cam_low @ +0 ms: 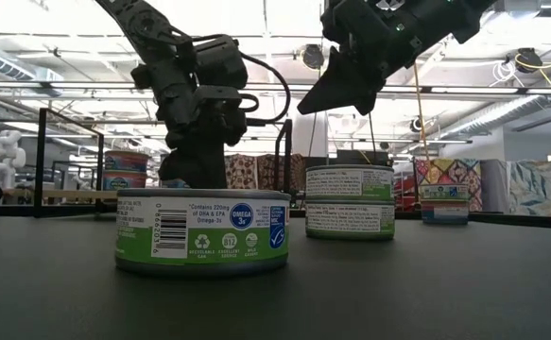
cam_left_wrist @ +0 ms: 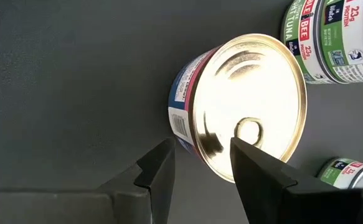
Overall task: Stack canned seafood by type on shelf
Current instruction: Put the blue and pink tuna can on the shelf
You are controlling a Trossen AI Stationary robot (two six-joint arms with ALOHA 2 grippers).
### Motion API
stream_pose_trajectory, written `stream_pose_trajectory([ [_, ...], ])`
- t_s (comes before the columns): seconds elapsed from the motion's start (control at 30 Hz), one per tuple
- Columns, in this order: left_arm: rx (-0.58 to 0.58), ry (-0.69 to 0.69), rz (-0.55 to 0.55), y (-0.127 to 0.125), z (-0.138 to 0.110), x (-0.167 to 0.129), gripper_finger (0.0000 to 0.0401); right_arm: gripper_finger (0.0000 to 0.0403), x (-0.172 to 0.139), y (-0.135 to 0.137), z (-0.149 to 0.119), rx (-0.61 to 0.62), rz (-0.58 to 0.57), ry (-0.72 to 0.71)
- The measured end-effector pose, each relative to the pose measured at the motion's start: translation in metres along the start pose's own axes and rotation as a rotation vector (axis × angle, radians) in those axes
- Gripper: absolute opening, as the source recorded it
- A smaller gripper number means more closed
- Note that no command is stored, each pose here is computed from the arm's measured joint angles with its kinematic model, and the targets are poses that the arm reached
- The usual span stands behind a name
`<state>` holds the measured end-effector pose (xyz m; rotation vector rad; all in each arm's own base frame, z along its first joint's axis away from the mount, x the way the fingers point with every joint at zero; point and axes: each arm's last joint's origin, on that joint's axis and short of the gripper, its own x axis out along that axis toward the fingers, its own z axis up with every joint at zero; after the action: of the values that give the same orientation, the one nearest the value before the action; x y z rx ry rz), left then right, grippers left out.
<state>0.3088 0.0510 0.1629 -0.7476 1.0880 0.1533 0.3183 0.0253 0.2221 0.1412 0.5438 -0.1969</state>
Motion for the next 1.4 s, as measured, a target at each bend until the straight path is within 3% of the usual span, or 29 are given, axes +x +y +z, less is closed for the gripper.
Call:
stream_pose_trajectory([
  [0.63,-0.025,0.031,-0.010,0.006,0.001,0.008,0.0151,0.0000,0.000,0.000,-0.001,-0.002,-0.001,0.006],
  [0.8,-0.030,0.036,-0.024,0.007,0.002,0.008,0.0116,0.0000,0.000,0.000,-0.001,-0.002,-0.002,0.006],
  [1.1,-0.034,0.033,-0.022,0.008,0.003,0.007,0.0012,0.0000,0.000,0.000,-0.001,-0.002,-0.002,0.007],
  [1.4,-0.071,0.049,-0.129,0.018,0.010,0.004,0.0002,0.0000,0.000,0.000,-0.002,-0.002,-0.004,0.015],
])
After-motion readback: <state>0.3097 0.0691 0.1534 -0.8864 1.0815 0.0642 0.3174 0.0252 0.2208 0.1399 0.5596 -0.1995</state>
